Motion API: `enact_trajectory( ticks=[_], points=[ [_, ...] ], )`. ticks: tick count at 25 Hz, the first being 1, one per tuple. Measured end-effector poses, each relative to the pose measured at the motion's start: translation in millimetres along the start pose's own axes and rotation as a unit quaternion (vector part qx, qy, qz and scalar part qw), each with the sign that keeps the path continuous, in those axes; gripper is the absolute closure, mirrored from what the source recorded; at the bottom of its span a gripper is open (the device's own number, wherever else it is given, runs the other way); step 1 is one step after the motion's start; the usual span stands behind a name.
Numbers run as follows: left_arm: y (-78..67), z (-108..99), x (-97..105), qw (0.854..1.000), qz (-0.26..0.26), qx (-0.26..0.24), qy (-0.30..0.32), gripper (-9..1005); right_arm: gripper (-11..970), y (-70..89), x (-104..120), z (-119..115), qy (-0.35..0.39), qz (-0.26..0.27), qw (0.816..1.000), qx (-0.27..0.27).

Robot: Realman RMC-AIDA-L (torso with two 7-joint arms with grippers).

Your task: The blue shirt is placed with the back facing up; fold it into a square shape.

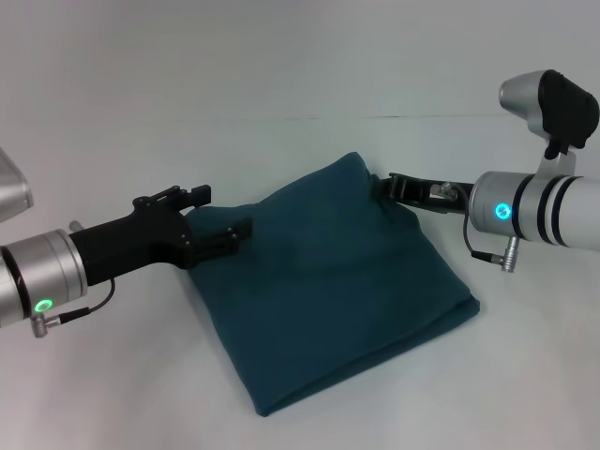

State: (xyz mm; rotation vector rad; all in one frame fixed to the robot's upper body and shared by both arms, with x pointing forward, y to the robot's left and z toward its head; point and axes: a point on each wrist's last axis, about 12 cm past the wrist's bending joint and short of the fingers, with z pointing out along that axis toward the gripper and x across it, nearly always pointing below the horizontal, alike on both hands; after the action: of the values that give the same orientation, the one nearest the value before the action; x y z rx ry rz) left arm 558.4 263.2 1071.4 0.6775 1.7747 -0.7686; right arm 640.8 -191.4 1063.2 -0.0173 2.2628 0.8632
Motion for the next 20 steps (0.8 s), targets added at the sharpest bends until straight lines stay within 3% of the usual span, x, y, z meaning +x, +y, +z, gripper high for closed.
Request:
enact_trajectory(
  ticks=[6,11,20],
  points=[
    [0.0,0.1,0.1,1.0,0.0,0.0,0.001,131,959,-0.5,-4.4,0.1,-0.022,-0.012,1.0,0.002],
    [0.2,0.1,-0.2,1.0,0.0,-0.001,-0.001,132,960,0.5,-8.3,0.0,-0.03,-0.018,0.999,0.001],
    [2.8,-0.1,0.3,1.0,-0.004,-0.013,0.0,134,873,-0.6,-2.1,0.5,-0.018,-0.035,0.999,0.003]
  ],
)
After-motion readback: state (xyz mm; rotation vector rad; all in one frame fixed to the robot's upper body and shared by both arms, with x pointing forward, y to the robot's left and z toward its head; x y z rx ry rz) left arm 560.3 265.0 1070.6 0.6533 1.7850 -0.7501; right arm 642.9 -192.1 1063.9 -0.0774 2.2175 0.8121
